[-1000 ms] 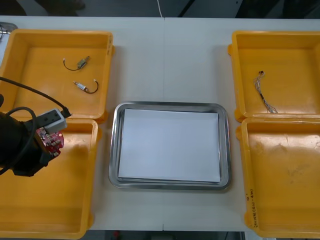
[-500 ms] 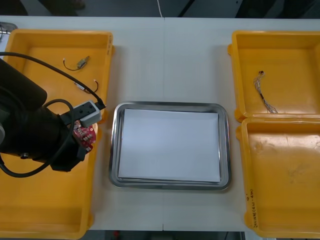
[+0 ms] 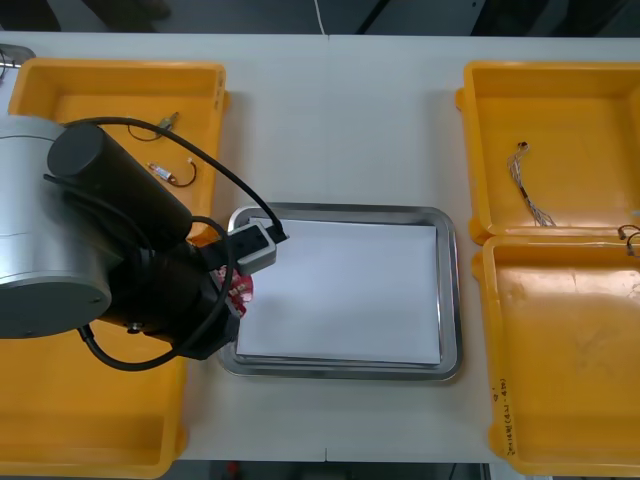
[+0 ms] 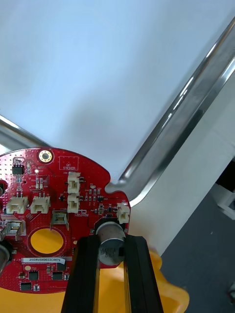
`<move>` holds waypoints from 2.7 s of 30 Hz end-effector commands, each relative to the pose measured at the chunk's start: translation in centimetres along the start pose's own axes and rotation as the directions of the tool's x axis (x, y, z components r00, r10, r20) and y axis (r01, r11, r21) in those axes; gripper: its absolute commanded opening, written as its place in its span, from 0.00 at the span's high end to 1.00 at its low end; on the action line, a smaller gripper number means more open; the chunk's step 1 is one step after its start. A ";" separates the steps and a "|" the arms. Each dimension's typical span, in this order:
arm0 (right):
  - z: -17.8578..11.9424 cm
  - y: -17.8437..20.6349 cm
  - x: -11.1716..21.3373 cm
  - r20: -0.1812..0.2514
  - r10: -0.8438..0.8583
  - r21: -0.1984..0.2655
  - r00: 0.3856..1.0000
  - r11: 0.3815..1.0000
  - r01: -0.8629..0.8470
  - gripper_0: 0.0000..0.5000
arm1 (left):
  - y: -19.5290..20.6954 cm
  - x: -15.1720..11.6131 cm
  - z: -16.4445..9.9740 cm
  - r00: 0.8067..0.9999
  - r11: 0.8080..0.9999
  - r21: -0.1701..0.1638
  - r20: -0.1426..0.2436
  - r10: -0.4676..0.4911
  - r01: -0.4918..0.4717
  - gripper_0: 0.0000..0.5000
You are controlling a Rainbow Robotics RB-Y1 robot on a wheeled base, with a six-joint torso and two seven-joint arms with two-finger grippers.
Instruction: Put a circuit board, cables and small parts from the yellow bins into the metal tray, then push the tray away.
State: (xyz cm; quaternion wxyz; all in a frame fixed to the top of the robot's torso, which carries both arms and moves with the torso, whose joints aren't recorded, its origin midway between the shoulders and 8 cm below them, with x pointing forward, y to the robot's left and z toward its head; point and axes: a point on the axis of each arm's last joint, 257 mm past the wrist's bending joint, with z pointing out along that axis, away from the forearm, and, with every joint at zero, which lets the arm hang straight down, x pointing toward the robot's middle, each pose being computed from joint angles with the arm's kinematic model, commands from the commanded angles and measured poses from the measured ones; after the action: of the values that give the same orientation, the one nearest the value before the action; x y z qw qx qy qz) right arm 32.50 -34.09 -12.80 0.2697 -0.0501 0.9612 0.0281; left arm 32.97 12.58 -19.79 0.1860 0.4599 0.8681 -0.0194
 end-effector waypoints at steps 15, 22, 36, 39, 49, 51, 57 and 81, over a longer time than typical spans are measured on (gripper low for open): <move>-0.1 2.0 -1.8 0.013 -0.214 0.027 0.977 0.977 0.214 1.00 | -2.9 -5.8 5.1 0.997 0.999 0.002 0.056 -0.044 0.044 1.00; -0.1 2.2 -1.7 0.010 -0.226 0.021 0.974 0.974 0.226 1.00 | -3.2 -5.6 6.7 0.998 0.999 0.001 0.045 -0.043 0.043 1.00; 0.0 2.2 -1.6 0.007 -0.225 0.021 0.974 0.974 0.225 1.00 | -3.2 -4.5 9.2 0.999 0.999 -0.009 0.019 -0.051 0.051 1.00; 0.0 2.2 -1.6 0.006 -0.225 0.022 0.974 0.974 0.225 1.00 | -3.4 -4.5 9.9 0.998 0.999 -0.003 0.026 -0.051 0.051 1.00; 0.0 2.1 -1.6 0.007 -0.225 0.023 0.974 0.974 0.225 1.00 | -3.5 -4.2 10.8 0.998 0.999 0.002 0.028 -0.055 0.055 1.00; 0.0 2.1 -1.6 0.007 -0.225 0.023 0.974 0.974 0.225 1.00 | -3.5 -4.2 10.8 0.998 0.999 0.002 0.027 -0.054 0.054 0.99; 0.0 2.1 -1.6 0.007 -0.224 0.025 0.974 0.974 0.224 1.00 | -3.4 -3.9 10.8 0.998 0.998 0.002 0.022 -0.058 0.058 0.60; 0.0 2.3 -1.5 0.004 -0.229 0.016 0.974 0.973 0.228 1.00 | -1.7 -5.1 7.1 0.988 0.988 0.011 0.021 -0.154 0.154 0.00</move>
State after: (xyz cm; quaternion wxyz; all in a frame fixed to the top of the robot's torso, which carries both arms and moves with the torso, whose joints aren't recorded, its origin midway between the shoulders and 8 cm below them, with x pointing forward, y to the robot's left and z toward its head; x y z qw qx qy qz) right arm 33.55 -31.56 -12.99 0.2679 -0.1159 0.9562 0.0191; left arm 34.75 6.65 -29.13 0.1620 0.4308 0.8873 -0.0303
